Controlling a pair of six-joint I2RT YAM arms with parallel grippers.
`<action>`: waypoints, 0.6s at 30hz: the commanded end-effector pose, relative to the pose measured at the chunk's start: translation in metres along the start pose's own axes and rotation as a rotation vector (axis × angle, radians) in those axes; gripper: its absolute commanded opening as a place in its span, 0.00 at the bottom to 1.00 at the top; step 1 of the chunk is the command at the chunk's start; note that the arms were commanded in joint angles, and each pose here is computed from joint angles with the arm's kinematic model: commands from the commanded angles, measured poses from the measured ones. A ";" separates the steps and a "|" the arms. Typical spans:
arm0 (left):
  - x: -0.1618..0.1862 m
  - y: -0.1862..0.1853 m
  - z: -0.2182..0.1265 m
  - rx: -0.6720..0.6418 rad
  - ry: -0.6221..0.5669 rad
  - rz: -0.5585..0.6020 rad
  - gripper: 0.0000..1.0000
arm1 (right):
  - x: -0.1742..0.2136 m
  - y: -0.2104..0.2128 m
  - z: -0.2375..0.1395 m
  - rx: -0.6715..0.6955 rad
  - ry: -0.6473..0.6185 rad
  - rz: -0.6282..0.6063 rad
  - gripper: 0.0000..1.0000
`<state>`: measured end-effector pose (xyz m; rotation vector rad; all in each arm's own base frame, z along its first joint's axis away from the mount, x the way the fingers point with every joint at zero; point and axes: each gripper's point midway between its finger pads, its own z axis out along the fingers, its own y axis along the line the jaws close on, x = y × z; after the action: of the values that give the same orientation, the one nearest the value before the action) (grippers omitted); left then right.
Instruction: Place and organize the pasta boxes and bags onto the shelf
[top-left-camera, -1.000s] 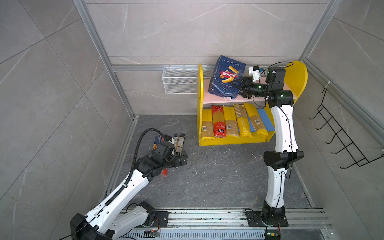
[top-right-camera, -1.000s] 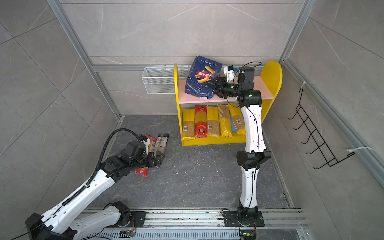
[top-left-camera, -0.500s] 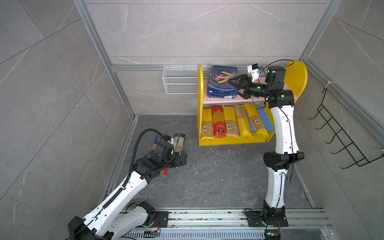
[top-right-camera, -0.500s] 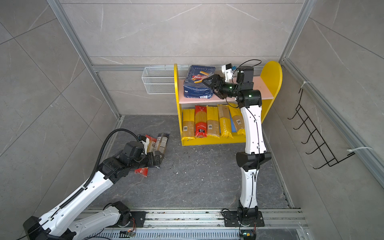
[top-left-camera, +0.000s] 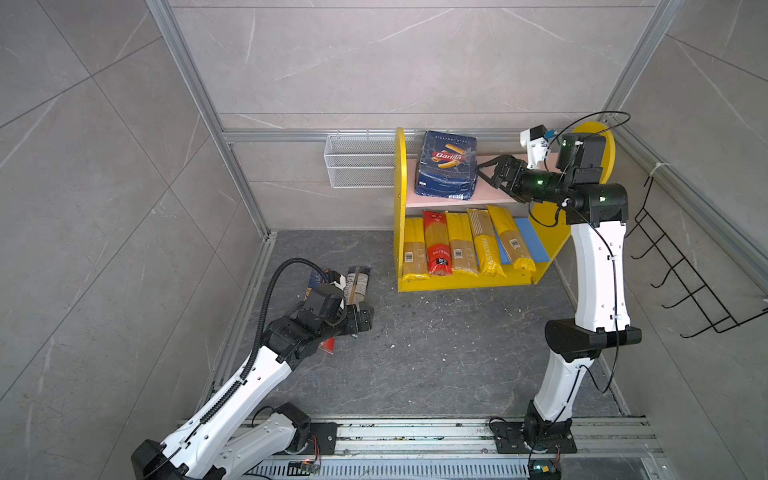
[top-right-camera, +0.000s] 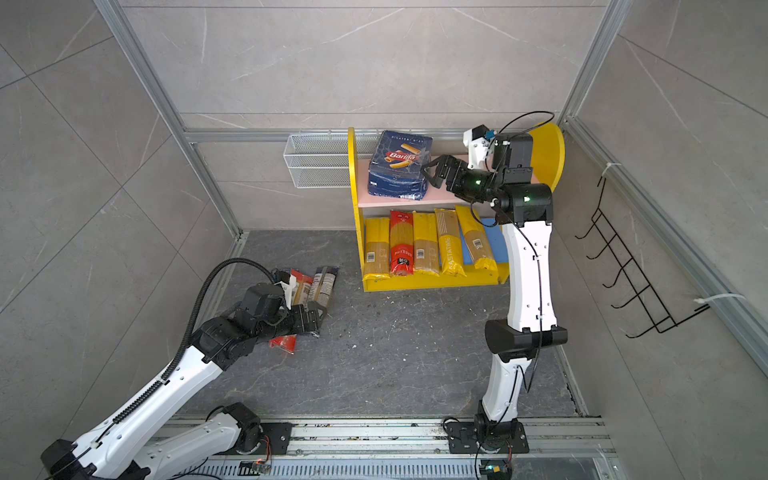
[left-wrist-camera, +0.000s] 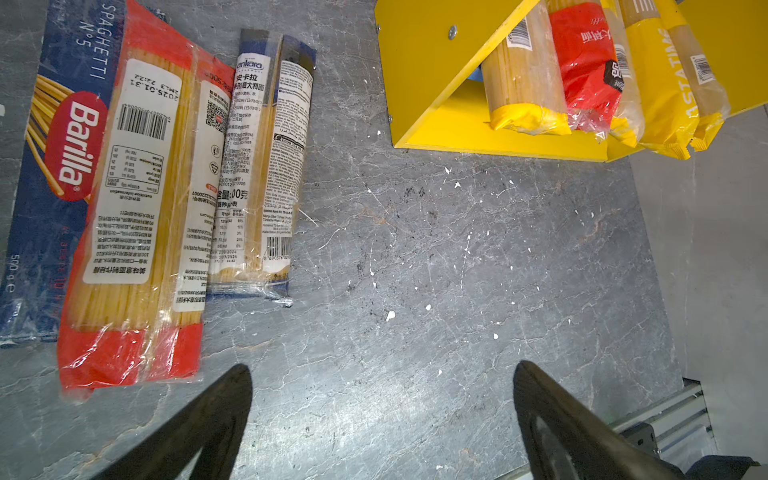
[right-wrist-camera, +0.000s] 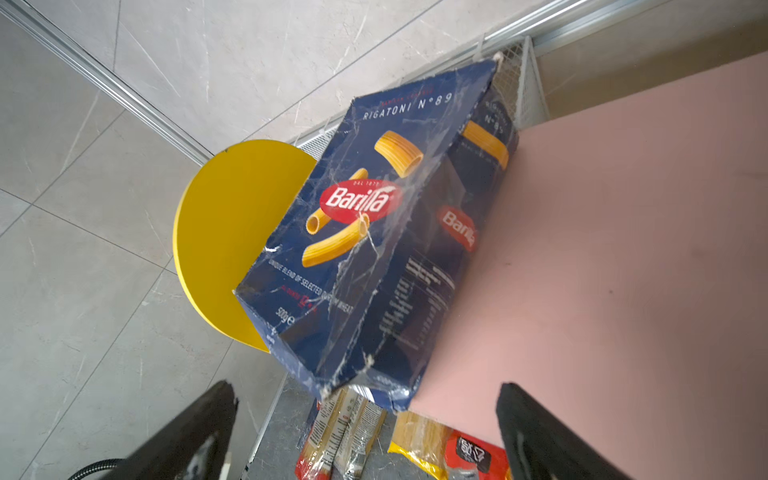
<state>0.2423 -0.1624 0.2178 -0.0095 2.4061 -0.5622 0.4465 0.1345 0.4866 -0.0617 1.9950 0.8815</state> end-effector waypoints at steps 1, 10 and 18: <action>-0.003 -0.001 -0.007 0.009 -0.028 0.011 1.00 | 0.013 0.001 -0.015 0.039 0.013 -0.036 0.99; 0.009 0.017 -0.013 -0.041 -0.035 -0.028 1.00 | 0.079 0.021 -0.055 0.014 0.045 -0.037 0.99; 0.030 0.040 -0.009 -0.114 -0.005 -0.111 1.00 | 0.195 0.006 -0.043 0.069 0.248 -0.031 1.00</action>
<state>0.2235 -0.1362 0.1952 -0.1223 2.4324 -0.4971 0.3025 0.1677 0.3873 -0.1655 2.1877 0.8785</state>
